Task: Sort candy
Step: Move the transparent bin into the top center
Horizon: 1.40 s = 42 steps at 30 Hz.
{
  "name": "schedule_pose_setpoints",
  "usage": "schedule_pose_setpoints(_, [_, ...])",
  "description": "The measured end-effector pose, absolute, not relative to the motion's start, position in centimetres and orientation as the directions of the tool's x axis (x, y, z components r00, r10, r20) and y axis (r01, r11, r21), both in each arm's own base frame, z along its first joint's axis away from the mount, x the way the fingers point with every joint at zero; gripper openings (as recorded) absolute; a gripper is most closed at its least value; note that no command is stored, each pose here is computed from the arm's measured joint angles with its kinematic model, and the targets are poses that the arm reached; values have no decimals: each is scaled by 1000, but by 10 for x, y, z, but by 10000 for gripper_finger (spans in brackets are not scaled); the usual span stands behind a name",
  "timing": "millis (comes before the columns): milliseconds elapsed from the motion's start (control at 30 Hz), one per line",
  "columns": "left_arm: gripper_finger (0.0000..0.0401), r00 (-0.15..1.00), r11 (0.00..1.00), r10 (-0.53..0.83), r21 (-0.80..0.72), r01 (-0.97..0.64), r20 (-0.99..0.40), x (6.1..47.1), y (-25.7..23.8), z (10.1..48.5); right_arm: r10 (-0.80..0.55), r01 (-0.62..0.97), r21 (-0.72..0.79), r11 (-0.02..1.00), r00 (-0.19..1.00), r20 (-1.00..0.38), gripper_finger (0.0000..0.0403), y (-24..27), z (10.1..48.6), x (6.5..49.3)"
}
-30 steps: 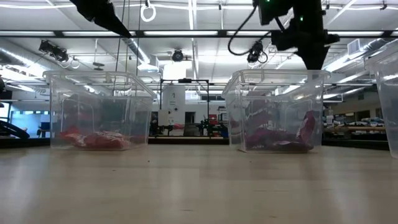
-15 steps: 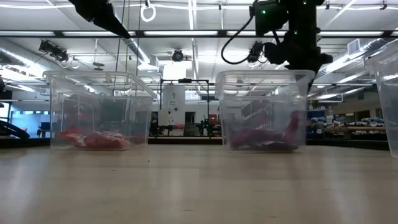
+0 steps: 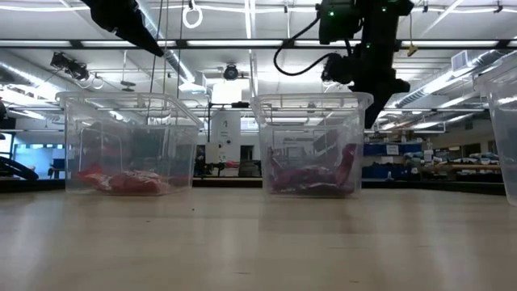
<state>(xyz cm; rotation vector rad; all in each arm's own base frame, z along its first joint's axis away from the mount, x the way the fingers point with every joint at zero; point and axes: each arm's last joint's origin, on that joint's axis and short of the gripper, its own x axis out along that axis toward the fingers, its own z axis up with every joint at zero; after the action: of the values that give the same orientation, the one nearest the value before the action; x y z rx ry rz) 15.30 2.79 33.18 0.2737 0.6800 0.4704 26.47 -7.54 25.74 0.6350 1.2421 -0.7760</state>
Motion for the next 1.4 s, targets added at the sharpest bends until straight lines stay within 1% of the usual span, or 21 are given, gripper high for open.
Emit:
schedule_pose_setpoints(233, [0, 675, 863, 500, 377, -337, -543, 152, 28, 331, -195, 777, -5, 629, 152, -969, 0, -94, 246, 275])
schedule_pose_setpoints(533, [0, 660, 865, 499, 372, -337, -561, 152, 28, 326, -237, 748, 30, 663, 248, -939, 0, -107, 245, 285])
schedule_pose_setpoints(767, [0, 647, 854, 519, 382, -354, -559, 151, 28, 326, -262, 694, 20, 720, 298, -918, 0, -119, 237, 295])
schedule_pose_setpoints(967, [0, 582, 807, 589, 429, -405, -561, 146, 30, 324, -257, 668, 30, 743, 327, -909, 0, -126, 232, 301])
schedule_pose_setpoints(1100, [0, 566, 800, 600, 421, -429, -565, 141, 30, 324, -257, 646, 51, 762, 373, -892, 0, -128, 232, 306])
schedule_pose_setpoints(1267, [0, 540, 787, 616, 414, -458, -573, 134, 30, 323, -223, 607, 109, 788, 445, -867, 0, -129, 234, 311])
schedule_pose_setpoints(1400, [0, 535, 779, 625, 406, -478, -568, 130, 30, 324, -207, 586, 136, 799, 479, -853, 0, -127, 236, 315])
